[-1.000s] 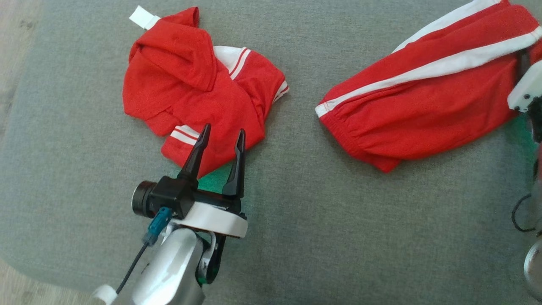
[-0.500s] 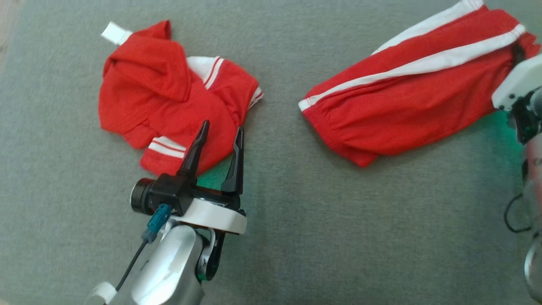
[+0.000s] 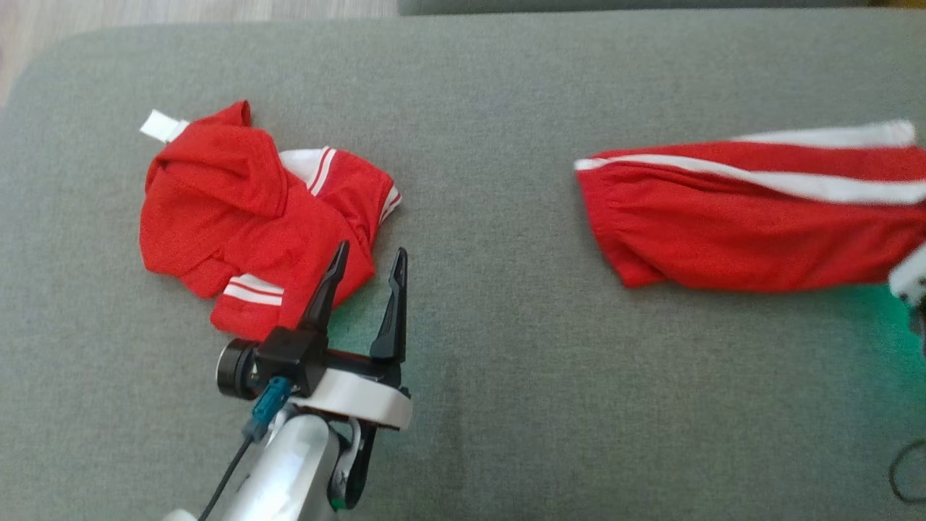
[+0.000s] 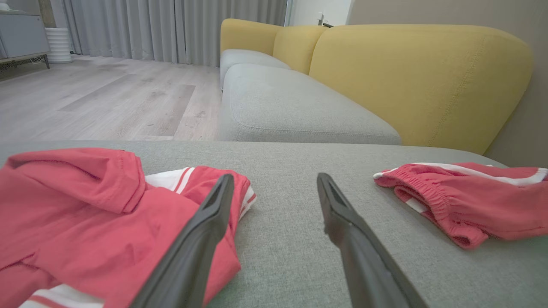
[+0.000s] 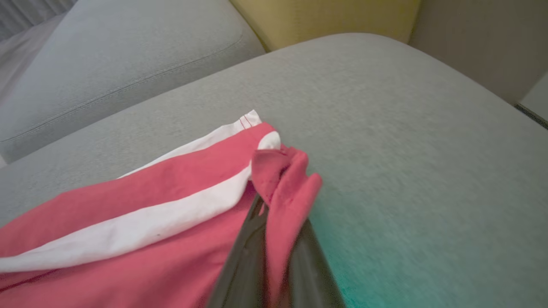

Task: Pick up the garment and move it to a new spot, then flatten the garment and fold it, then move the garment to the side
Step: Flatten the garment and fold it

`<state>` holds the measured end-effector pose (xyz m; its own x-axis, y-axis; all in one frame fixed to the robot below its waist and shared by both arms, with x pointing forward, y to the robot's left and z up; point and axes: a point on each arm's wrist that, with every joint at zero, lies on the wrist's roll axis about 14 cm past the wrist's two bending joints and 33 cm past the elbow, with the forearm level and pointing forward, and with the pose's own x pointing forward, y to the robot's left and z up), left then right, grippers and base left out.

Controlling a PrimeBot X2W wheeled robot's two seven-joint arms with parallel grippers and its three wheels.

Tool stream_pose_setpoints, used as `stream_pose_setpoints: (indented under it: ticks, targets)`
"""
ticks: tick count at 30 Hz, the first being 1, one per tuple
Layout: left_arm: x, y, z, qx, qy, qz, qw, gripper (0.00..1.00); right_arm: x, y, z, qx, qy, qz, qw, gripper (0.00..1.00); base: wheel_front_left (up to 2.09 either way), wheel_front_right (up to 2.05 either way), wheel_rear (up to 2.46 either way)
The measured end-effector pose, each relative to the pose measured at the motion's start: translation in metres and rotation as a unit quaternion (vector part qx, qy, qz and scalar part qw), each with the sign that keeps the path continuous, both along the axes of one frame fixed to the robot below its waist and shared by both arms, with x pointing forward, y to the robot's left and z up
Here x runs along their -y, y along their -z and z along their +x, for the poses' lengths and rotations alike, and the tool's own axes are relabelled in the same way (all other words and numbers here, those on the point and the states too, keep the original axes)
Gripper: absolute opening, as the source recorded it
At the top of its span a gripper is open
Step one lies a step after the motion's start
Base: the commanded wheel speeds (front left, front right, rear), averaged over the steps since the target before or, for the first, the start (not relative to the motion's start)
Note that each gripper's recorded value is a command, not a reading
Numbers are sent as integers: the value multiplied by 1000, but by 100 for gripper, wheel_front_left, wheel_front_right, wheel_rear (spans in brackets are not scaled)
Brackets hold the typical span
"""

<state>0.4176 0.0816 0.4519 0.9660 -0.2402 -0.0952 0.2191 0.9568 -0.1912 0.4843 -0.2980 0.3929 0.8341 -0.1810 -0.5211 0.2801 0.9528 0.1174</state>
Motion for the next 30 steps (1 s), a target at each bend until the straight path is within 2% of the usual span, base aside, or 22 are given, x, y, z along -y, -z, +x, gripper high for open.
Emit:
stream_pose_setpoints:
  ticks: [7,18,25,30]
  targets:
    - [-5,-1,-10,-1,-5,1,1000,100,24,-1,-30,9,43,6,999,0,0,0,0]
    - [-17,-1,-14,1,-16,11,1000,100,-10,-26,-10,74,30,43,996,0,0,0,0]
    - [-17,-7,-20,9,-15,15,1000,100,-65,-71,9,159,-29,92,983,0,0,0,0]
    - [-19,-8,-26,9,-17,17,1000,100,-111,-84,6,177,-90,127,972,0,0,0,0]
